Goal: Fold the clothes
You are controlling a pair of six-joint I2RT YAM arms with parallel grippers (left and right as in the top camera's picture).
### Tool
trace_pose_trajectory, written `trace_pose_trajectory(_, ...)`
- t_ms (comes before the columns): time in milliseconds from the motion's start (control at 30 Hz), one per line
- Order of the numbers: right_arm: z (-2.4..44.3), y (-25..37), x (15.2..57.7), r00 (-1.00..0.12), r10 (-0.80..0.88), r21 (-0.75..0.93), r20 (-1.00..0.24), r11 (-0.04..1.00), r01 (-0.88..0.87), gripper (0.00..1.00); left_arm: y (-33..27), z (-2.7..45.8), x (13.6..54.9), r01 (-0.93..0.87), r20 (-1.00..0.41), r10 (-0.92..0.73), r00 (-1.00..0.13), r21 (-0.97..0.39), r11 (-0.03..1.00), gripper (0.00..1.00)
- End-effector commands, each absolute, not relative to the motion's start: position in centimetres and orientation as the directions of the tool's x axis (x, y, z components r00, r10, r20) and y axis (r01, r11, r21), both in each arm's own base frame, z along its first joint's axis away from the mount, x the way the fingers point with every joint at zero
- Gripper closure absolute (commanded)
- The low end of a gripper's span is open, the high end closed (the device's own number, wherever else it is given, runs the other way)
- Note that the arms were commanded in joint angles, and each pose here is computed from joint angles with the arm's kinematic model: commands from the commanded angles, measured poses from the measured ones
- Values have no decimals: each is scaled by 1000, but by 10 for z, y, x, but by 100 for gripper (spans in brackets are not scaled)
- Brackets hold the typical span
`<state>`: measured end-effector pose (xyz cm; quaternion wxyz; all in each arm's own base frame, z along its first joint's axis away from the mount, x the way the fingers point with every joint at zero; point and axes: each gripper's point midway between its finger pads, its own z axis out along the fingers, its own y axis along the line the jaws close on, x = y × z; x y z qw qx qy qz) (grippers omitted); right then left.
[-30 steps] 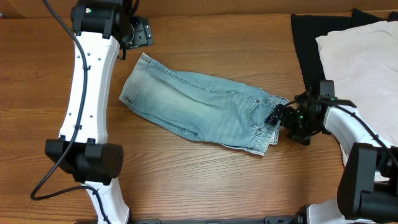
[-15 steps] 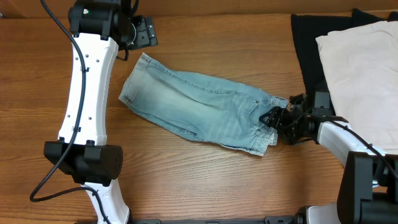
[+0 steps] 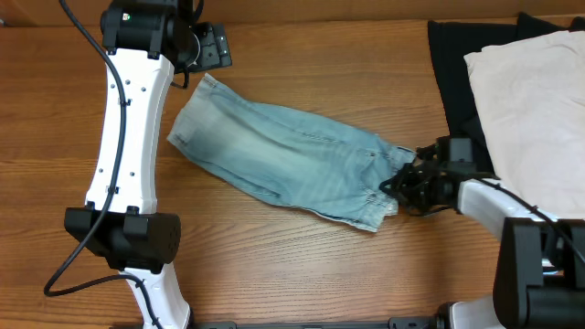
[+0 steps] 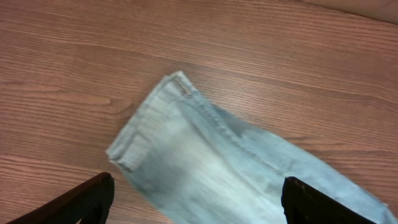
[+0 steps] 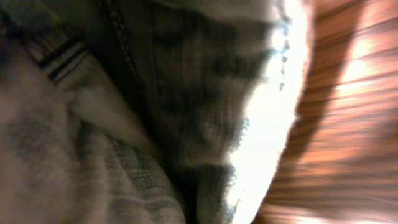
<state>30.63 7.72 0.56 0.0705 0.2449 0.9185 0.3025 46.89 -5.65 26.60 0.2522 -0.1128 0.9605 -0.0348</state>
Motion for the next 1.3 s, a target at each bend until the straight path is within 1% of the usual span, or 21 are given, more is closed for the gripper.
trace_pose_trajectory(0,29,51,334,-856,513,604,-59,701,378,96,-56,269,470,-190,-483,-228,-846,-126,974,12)
trace_pose_trajectory(267,102,17,368,-893,398,546,-210,805,230,94,-57,263,461,-177,-450,-207,-869,-108,978,14)
trace_pose_trajectory(333,121,10,378,-892,368,513,-262,836,194,94,-56,259,458,-172,-434,-198,-879,-99,980,17)
trace_pose_trajectory(433,145,-2,392,-875,357,461,-327,868,182,96,-60,250,458,-149,-411,-175,-895,-95,984,27)
trace_pose_trajectory(567,158,-8,403,-855,354,439,-379,882,171,96,-68,230,457,-114,-362,-146,-921,-107,988,43)
trace_pose_trajectory(700,154,-9,406,-855,353,433,-379,885,174,96,-77,201,460,-101,-321,-133,-938,-113,988,65)
trace_pose_trajectory(733,151,-11,407,-856,353,427,-378,887,178,96,-82,185,463,-94,-305,-126,-944,-118,989,73)
trace_pose_trajectory(767,151,-11,408,-855,353,427,-380,887,177,96,-84,180,464,-90,-300,-123,-946,-120,989,76)
trace_pose_trajectory(900,144,-12,414,-854,349,425,-385,889,172,96,-102,140,470,-12,-267,-52,-962,-152,988,96)
trace_pose_trajectory(1067,133,-10,418,-865,341,424,-369,890,170,96,-126,96,481,152,-259,94,-961,-216,964,96)
trace_pose_trajectory(1167,130,-4,418,-872,329,424,-363,891,160,96,-128,72,484,179,-236,127,-963,-216,960,96)
trace_pose_trajectory(1267,131,-1,419,-873,323,424,-365,893,153,96,-138,51,481,239,-211,187,-960,-261,935,96)
